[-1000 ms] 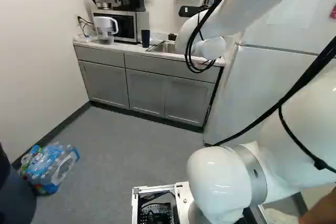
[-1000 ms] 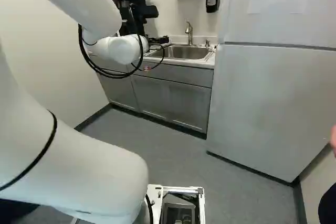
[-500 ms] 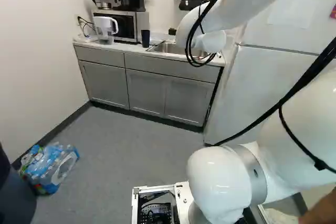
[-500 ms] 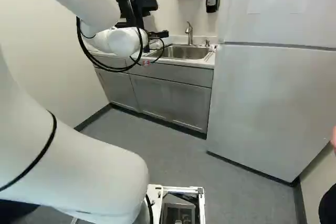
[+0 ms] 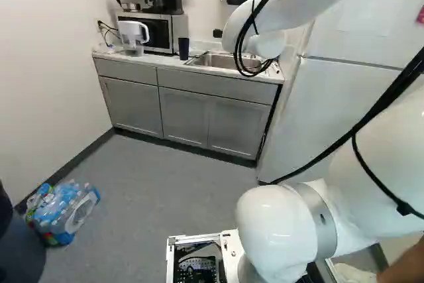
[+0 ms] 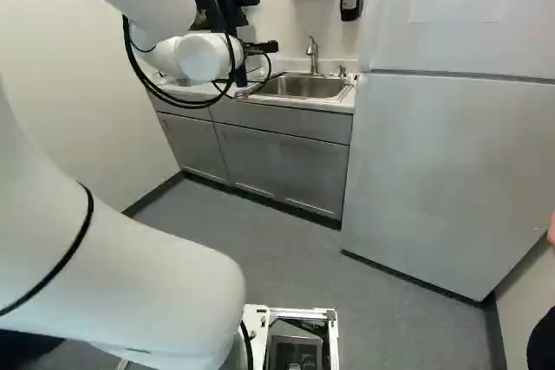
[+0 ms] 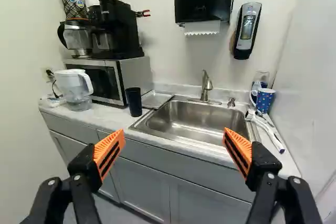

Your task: Rinse the cup and place it in the tray

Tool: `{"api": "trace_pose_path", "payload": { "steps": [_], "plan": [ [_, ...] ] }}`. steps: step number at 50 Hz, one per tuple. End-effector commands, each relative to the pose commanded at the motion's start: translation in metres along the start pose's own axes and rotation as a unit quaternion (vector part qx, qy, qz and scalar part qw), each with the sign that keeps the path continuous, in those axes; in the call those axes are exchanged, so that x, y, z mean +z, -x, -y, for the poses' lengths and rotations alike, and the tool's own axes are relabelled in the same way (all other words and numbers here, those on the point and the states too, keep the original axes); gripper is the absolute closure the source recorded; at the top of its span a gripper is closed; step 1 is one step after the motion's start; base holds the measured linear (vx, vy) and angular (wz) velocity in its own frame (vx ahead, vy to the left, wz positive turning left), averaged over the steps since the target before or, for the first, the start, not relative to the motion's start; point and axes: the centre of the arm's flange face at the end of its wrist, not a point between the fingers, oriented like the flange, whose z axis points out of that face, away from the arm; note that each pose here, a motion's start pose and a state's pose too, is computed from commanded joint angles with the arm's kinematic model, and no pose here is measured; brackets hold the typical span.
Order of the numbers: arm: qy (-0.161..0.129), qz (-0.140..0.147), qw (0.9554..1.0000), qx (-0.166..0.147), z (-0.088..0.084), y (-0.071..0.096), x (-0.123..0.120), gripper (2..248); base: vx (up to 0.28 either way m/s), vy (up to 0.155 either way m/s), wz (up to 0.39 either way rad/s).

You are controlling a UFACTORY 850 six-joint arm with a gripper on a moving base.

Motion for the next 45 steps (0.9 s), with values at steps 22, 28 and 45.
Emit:
{"api": "trace_pose_path", "payload": {
  "steps": [22, 28, 45],
  "plan": [
    [0.0, -0.008, 1.0, 0.0, 0.0, -0.022, 0.002, 3, 0.0, 0.0, 0.0],
    [0.0, -0.012, 0.9999, 0.0, 0.0, -0.027, 0.002, 3, 0.0, 0.0, 0.0],
    [0.0, -0.012, 0.9999, 0.0, 0.0, -0.027, 0.002, 3, 0.003, 0.004, 0.008]
  ]
}}
